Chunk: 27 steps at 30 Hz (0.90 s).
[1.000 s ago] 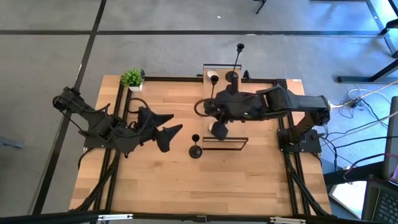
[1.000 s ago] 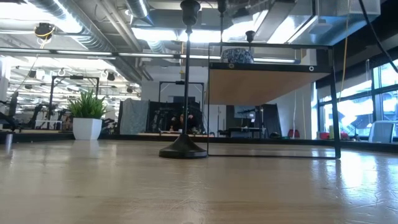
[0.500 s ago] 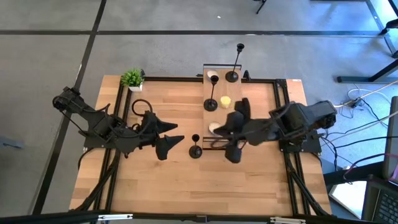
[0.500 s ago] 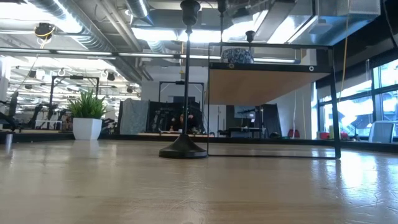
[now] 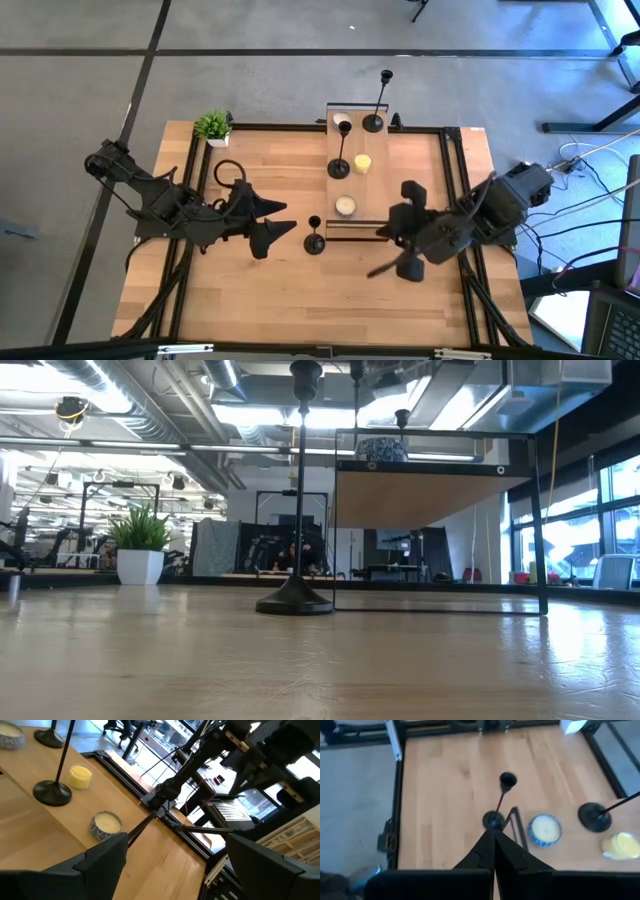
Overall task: Pick & Place candle stick holders
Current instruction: Put the black candle holder to the right of the blue candle jar on the shelf
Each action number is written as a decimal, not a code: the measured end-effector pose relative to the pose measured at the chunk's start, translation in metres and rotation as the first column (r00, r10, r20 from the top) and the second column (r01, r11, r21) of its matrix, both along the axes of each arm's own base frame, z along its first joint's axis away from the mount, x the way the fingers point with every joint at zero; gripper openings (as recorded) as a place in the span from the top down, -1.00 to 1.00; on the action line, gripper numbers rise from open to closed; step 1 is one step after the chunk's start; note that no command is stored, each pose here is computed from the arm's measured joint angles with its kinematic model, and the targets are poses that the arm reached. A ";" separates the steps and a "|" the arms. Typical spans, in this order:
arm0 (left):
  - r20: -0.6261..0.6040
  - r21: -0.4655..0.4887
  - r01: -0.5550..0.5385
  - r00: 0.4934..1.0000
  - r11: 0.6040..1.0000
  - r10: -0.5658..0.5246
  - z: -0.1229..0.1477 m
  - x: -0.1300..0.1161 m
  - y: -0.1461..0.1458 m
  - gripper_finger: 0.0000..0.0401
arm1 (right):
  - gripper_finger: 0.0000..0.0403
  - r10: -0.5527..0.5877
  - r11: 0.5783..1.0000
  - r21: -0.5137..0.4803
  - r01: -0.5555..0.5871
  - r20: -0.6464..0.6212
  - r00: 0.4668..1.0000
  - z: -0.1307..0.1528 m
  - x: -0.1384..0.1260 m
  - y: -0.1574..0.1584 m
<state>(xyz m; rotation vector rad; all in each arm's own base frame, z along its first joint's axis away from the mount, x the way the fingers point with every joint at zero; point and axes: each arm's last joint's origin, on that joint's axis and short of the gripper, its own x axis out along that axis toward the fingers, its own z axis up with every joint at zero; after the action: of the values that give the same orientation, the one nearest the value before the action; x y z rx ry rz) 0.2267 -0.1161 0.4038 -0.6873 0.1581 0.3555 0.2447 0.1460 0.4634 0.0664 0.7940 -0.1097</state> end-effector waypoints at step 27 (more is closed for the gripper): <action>0.011 -0.094 0.026 1.000 0.995 -0.025 0.000 0.000 -0.001 -0.66 | 1.00 0.251 0.933 0.257 -0.253 0.040 0.967 -0.048 0.015 0.049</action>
<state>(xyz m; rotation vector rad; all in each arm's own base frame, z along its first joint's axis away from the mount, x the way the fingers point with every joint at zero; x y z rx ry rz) 0.2270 -0.1175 0.4033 -0.7795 0.1751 0.3217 0.2598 0.1953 0.4159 0.2126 0.8009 0.2401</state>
